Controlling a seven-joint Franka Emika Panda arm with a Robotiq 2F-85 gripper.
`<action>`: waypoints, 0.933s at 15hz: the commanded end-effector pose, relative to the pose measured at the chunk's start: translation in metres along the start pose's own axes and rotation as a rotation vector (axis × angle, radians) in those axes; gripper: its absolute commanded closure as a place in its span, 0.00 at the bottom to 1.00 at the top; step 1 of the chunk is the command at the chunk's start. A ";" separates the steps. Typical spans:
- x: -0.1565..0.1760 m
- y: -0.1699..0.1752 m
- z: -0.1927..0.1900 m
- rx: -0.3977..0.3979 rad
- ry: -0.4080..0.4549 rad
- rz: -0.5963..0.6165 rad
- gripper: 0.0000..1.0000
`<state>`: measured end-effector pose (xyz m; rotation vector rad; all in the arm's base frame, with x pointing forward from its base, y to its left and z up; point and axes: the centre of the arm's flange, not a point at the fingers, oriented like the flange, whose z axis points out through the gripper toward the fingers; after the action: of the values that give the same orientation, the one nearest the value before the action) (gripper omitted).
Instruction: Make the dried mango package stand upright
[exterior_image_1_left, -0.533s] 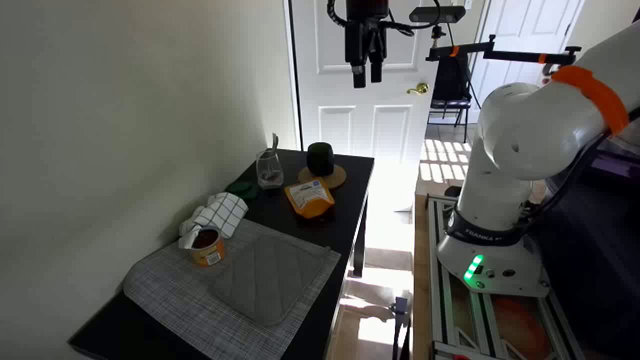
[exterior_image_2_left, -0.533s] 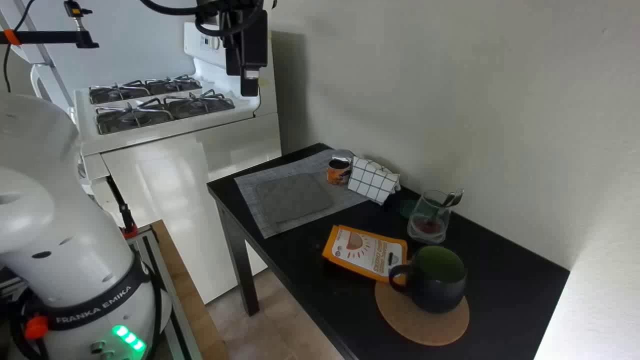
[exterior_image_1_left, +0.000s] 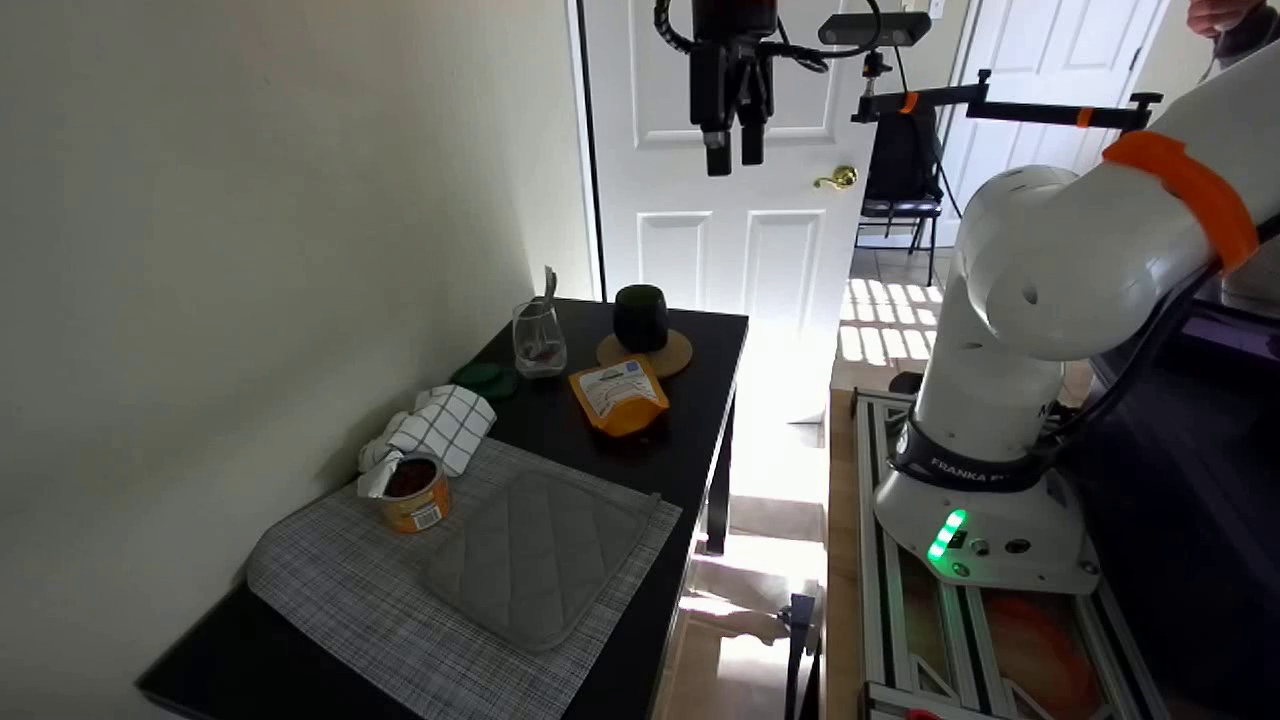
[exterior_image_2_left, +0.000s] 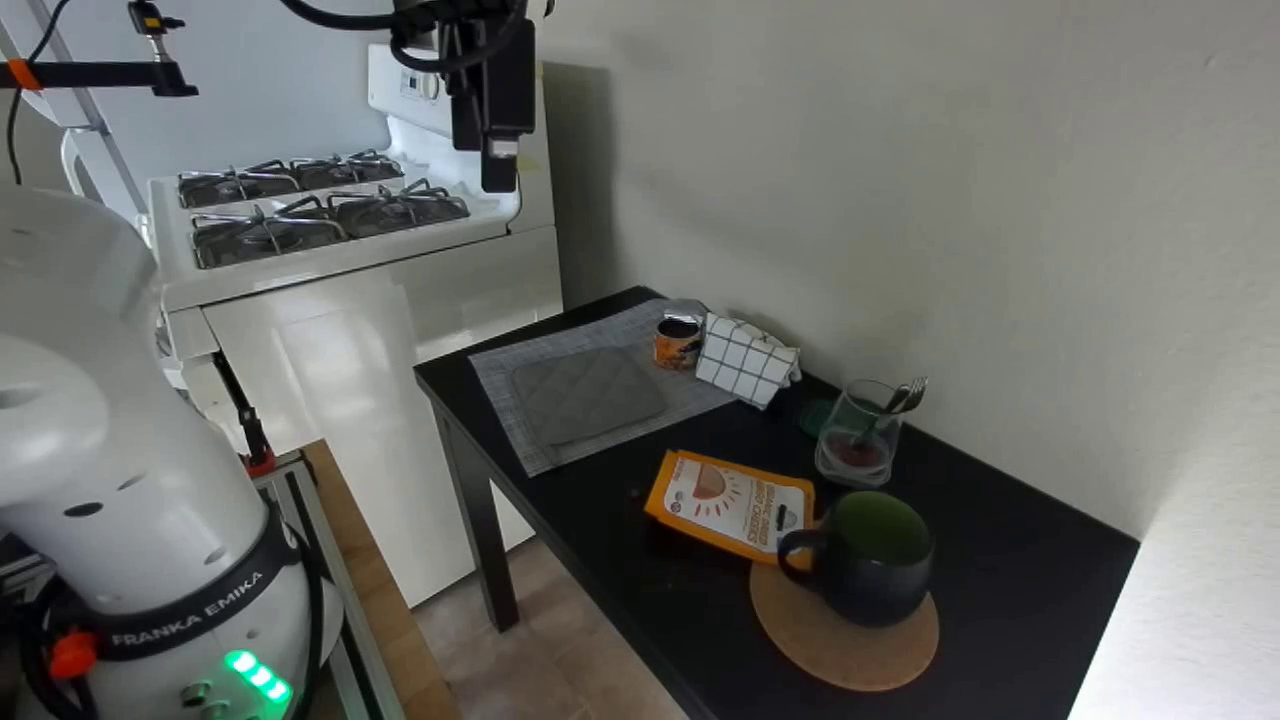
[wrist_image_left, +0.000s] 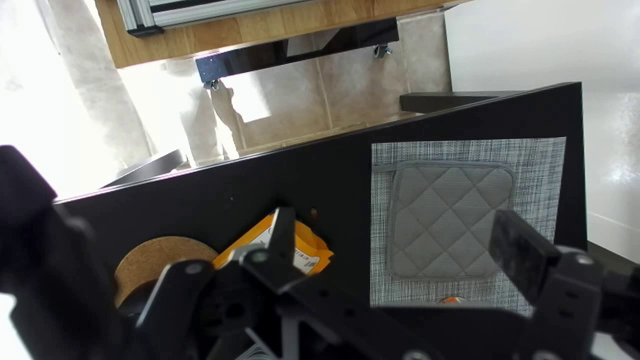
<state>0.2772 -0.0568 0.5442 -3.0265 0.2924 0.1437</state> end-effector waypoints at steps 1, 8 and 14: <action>0.000 0.000 0.000 0.000 0.000 0.000 0.00; 0.040 0.016 0.009 0.020 -0.098 -0.139 0.00; 0.121 0.058 0.041 0.128 -0.192 -0.412 0.00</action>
<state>0.3319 -0.1076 0.4996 -2.9173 -0.1600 0.2598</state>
